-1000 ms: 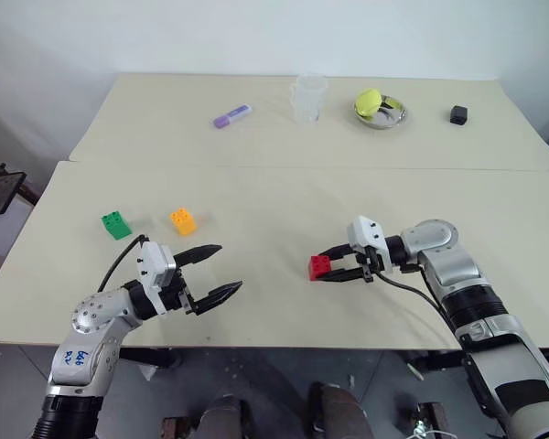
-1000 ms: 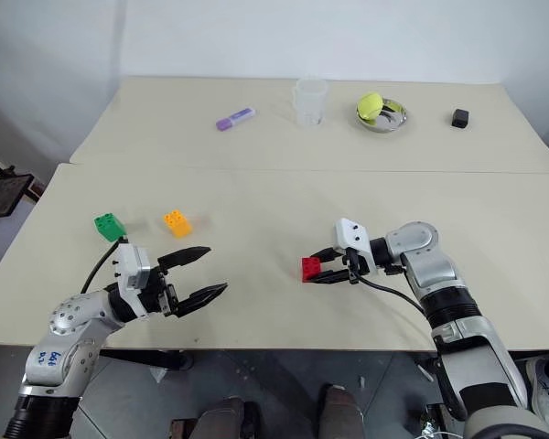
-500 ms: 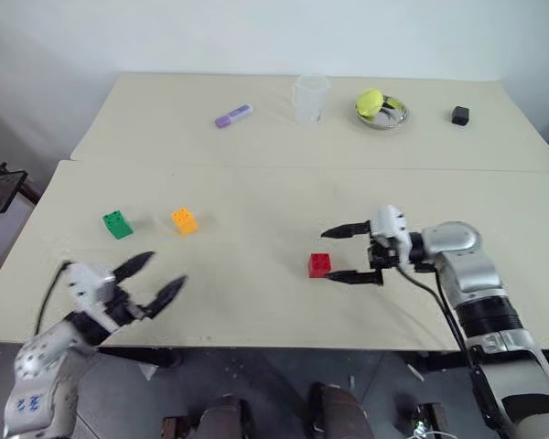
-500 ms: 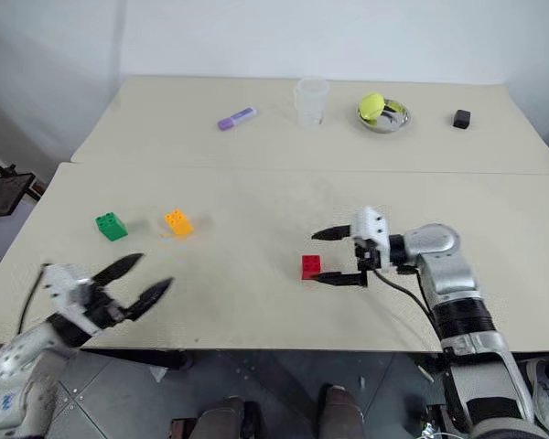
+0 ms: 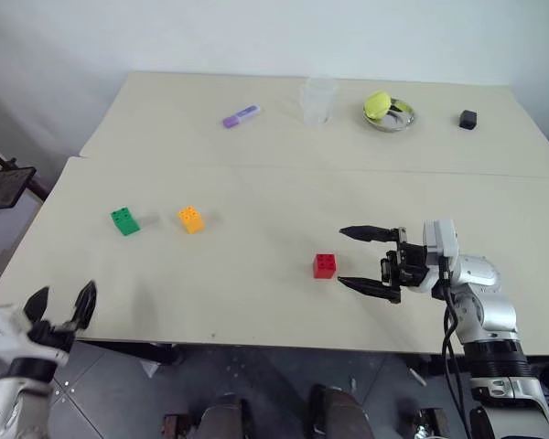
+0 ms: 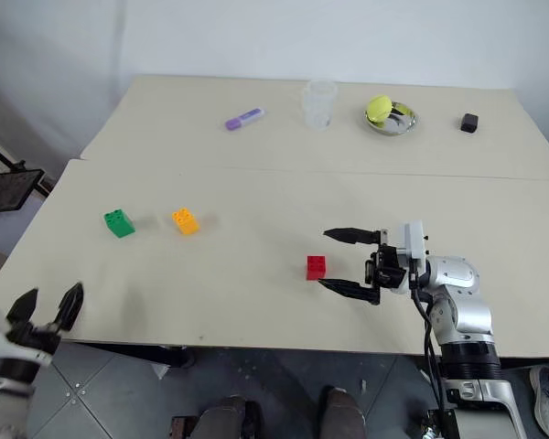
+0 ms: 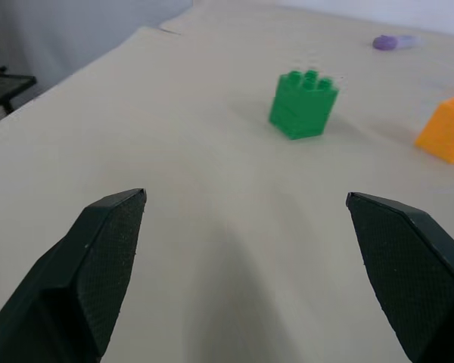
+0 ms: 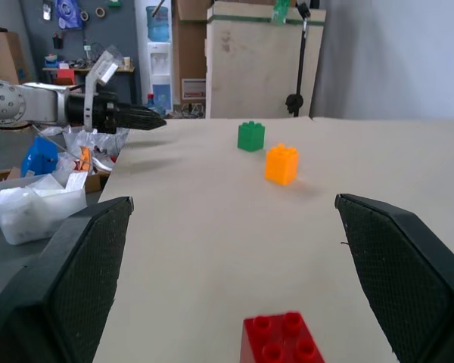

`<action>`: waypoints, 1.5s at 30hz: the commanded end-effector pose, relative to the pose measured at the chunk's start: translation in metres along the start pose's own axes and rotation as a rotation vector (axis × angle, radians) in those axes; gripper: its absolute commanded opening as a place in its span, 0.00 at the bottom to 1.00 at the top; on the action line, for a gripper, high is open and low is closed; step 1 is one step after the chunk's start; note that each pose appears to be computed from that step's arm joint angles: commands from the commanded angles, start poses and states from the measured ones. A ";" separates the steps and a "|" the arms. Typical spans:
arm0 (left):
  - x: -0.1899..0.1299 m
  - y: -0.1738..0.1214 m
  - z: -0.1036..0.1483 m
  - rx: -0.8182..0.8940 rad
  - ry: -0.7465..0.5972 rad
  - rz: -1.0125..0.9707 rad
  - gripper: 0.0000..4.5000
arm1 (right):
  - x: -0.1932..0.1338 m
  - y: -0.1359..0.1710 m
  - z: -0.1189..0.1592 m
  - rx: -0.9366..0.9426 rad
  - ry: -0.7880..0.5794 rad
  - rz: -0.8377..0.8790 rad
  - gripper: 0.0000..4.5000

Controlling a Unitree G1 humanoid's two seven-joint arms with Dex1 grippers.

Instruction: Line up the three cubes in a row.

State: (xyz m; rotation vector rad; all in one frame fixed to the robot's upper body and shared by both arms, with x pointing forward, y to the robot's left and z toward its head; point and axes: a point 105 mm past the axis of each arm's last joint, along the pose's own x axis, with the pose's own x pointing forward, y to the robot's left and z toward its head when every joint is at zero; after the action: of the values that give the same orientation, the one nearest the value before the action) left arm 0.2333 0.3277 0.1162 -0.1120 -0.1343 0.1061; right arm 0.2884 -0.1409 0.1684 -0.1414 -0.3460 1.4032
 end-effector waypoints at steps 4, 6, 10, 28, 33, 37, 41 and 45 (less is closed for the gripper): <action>0.049 -0.036 0.020 -0.006 -0.051 0.125 1.00 | 0.002 0.005 0.002 -0.027 0.011 0.024 1.00; 0.061 -0.044 0.015 -0.042 -0.030 0.143 1.00 | 0.003 0.005 0.002 -0.026 0.010 0.022 1.00; 0.089 -0.044 0.013 -0.066 -0.030 0.274 1.00 | 0.006 0.010 0.002 -0.018 0.016 0.034 1.00; 0.123 -0.065 -0.001 -0.062 -0.001 0.245 0.34 | 0.004 0.012 0.000 -0.022 0.028 -0.015 1.00; 0.079 -0.051 0.043 -0.027 -0.194 -0.146 0.34 | -0.007 0.011 0.004 -0.038 0.047 -0.061 1.00; 0.041 -0.083 0.061 0.010 -0.035 -0.798 0.34 | -0.027 0.011 0.004 -0.039 0.102 -0.095 1.00; 0.039 -0.124 0.043 0.163 0.129 -1.177 0.34 | -0.041 0.011 0.000 -0.042 0.152 -0.121 1.00; 0.052 -0.175 0.004 0.294 0.215 -1.455 0.34 | -0.043 0.018 -0.003 -0.034 0.170 -0.108 1.00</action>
State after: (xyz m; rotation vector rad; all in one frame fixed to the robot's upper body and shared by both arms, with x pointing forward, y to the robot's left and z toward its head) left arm 0.3011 0.1729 0.1586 0.2172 0.0028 -1.2497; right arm 0.2707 -0.1771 0.1450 -0.2239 -0.2020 1.2686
